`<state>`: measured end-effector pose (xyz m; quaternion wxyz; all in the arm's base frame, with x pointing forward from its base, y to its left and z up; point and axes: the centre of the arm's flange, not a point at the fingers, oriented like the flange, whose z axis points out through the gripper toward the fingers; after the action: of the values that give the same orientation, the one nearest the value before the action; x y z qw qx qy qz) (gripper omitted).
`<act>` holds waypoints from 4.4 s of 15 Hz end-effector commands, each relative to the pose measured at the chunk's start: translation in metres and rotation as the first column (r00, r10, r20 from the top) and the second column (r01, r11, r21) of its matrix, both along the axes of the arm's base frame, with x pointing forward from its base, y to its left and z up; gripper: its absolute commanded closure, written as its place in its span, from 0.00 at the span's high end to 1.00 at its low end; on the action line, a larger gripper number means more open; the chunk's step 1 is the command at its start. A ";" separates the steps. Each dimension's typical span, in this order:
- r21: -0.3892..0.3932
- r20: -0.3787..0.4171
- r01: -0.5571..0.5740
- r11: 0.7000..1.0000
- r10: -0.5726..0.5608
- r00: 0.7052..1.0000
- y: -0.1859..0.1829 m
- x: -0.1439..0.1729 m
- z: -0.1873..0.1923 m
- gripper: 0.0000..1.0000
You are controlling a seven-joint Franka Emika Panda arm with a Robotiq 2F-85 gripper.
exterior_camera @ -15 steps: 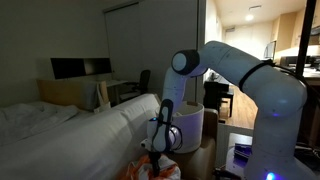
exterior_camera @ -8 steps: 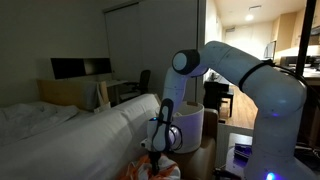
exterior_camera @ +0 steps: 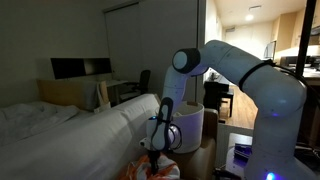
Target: Pick the towel and put it in the bag
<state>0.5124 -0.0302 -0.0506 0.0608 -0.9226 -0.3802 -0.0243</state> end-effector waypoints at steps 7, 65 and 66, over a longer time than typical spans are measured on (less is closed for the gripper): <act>-0.014 0.088 0.033 0.999 -0.031 0.996 0.006 0.005 0.108 0.07; 0.166 0.621 0.230 0.959 -0.283 0.731 -0.032 0.152 0.742 0.06; 0.154 0.634 0.234 0.960 -0.278 0.722 -0.038 0.155 0.752 0.06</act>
<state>0.6478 -0.0530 0.6598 -0.0279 -0.9062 -0.2391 -0.3476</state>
